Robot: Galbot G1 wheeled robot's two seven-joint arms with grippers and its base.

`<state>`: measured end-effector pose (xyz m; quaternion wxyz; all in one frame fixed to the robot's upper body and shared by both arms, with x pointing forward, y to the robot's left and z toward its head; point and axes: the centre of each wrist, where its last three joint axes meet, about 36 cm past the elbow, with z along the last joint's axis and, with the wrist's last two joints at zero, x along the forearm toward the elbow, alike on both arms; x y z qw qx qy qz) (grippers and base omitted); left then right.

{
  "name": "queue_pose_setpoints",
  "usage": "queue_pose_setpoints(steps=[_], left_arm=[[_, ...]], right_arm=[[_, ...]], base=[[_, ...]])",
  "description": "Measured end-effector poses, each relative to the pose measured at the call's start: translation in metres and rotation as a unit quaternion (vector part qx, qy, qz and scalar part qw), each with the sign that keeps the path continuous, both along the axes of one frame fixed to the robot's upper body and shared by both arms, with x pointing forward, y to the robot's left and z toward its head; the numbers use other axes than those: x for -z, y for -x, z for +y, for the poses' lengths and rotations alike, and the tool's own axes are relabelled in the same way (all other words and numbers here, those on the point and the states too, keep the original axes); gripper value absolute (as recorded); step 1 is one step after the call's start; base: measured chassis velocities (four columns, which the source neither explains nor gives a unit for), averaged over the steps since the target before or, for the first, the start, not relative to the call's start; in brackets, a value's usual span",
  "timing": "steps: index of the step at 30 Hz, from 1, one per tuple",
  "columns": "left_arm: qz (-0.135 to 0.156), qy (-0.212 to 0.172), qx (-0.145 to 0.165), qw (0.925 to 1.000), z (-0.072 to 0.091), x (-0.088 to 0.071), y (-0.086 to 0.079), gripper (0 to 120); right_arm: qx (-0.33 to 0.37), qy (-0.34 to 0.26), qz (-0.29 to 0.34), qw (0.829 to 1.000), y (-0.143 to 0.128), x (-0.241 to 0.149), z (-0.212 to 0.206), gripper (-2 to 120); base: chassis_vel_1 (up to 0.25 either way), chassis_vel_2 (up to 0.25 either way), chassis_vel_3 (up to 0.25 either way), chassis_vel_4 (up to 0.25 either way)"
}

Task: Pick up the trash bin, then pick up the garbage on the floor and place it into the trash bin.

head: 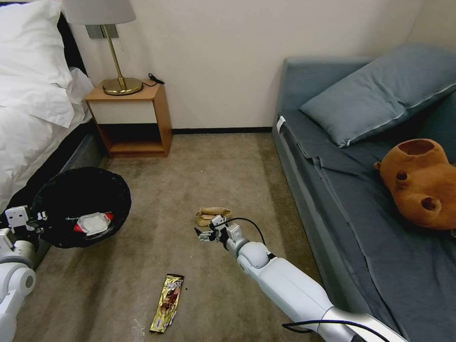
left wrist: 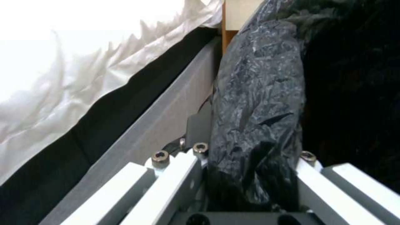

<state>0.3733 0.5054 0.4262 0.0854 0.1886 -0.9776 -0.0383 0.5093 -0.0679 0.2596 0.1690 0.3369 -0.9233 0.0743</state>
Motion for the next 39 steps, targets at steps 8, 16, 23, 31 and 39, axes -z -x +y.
queue_pose_setpoints(steps=[8, 16, 23, 31, 39], left_arm=[[-0.001, 0.000, 0.000, 1.0000, 0.001, -0.001, -0.001, 3], [-0.001, 0.000, 0.000, 1.0000, 0.004, 0.002, 0.001, 3], [-0.001, 0.001, 0.000, 1.0000, 0.006, 0.004, 0.002, 3], [-0.001, 0.001, 0.000, 1.0000, 0.007, 0.005, 0.003, 3], [-0.002, 0.002, -0.002, 1.0000, 0.009, 0.005, 0.001, 3]], right_arm=[[0.000, 0.002, 0.000, 1.000, 0.000, 0.003, 0.000, 100], [0.000, 0.004, 0.002, 1.000, 0.004, 0.007, 0.000, 100], [-0.001, 0.006, 0.003, 1.000, 0.005, 0.009, -0.001, 100], [-0.001, 0.007, 0.004, 1.000, 0.006, 0.011, -0.001, 100], [-0.012, 0.012, 0.006, 1.000, 0.009, 0.012, -0.004, 100]], base=[[-0.072, 0.071, 0.075, -0.072], [-0.070, 0.080, 0.078, -0.079], [-0.070, 0.064, 0.061, -0.067], [-0.085, 0.065, 0.066, -0.071], [-0.076, 0.075, 0.078, -0.076]])
